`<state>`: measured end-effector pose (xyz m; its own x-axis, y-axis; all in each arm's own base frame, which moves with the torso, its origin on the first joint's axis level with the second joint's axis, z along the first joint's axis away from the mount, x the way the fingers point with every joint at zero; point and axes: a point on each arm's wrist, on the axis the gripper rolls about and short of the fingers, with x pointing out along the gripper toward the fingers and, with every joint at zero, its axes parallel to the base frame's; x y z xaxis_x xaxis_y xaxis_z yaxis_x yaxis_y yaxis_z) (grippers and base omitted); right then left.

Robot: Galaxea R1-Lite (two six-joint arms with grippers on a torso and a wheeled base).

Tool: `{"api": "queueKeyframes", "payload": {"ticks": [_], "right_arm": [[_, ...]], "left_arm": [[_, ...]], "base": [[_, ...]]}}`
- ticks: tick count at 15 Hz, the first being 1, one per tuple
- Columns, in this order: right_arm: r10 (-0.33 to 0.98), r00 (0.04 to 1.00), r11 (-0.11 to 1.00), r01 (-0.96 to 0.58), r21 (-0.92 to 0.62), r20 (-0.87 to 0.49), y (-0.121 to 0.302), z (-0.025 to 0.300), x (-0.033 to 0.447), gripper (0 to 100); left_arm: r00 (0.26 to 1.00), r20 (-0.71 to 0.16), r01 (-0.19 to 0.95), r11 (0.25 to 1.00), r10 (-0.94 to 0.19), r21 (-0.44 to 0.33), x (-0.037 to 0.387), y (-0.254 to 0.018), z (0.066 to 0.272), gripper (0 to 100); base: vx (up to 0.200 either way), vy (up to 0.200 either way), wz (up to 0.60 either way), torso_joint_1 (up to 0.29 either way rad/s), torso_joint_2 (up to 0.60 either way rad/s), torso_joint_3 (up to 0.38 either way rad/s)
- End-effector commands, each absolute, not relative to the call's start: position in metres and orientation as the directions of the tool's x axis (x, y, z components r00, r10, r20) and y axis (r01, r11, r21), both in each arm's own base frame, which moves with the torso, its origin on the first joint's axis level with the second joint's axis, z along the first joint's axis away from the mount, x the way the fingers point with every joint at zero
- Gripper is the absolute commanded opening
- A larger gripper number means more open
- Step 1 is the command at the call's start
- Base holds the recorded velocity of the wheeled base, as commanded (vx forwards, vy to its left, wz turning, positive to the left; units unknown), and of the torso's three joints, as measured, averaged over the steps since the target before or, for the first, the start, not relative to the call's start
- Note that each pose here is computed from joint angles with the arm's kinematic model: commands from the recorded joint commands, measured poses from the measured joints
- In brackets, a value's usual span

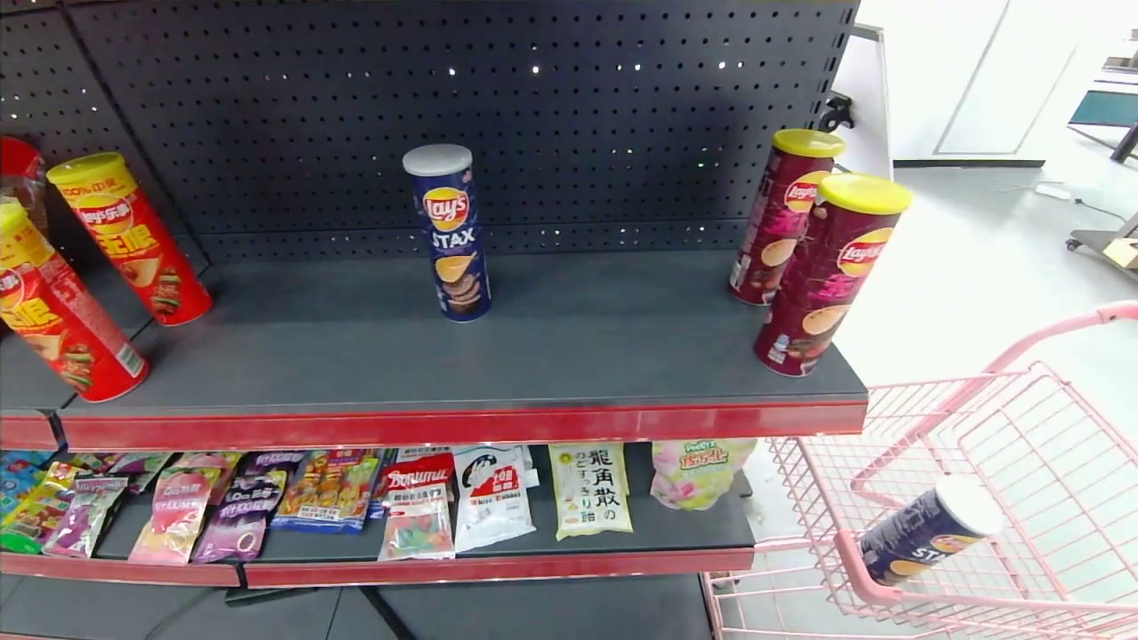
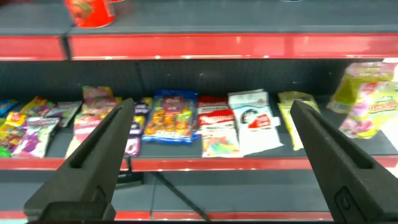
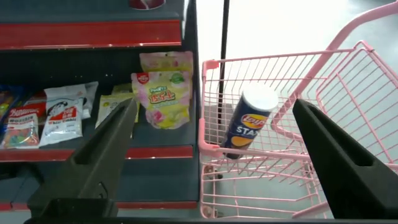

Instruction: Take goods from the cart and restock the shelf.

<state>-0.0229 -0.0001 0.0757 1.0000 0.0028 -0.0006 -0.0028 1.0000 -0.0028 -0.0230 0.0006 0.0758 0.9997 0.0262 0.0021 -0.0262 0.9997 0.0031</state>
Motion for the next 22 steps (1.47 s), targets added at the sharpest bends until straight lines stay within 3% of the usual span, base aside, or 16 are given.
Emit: {"api": "queueKeyframes", "payload": {"ticks": [1, 3, 13, 22], "right_arm": [[0.003, 1.000, 1.000, -0.003, -0.003, 0.000, -0.0001, 0.0757, -0.0229, 100], [0.003, 1.000, 1.000, -0.003, -0.003, 0.000, -0.0001, 0.0757, -0.0229, 100], [0.003, 1.000, 1.000, -0.003, -0.003, 0.000, -0.0001, 0.0757, -0.0229, 100], [0.003, 1.000, 1.000, -0.003, -0.003, 0.000, -0.0001, 0.0757, -0.0229, 100]], "left_arm": [[1.000, 0.002, -0.028, 1.000, 0.028, 0.003, -0.0229, 0.0006, 0.0759, 100], [1.000, 0.000, -0.028, 1.000, 0.028, 0.003, -0.0228, 0.0006, 0.0755, 100], [1.000, 0.000, -0.028, 1.000, 0.028, 0.003, -0.0228, 0.0006, 0.0755, 100], [1.000, 0.000, -0.028, 1.000, 0.028, 0.003, -0.0228, 0.0006, 0.0755, 100]], "base": [[0.000, -0.200, 0.00, 0.002, 0.00, 0.002], [0.000, 0.000, 0.00, 0.000, 0.00, 0.000], [0.000, 0.000, -0.60, 0.003, 0.00, 0.002], [0.000, 0.000, 0.00, -0.016, 0.04, 0.024]]}}
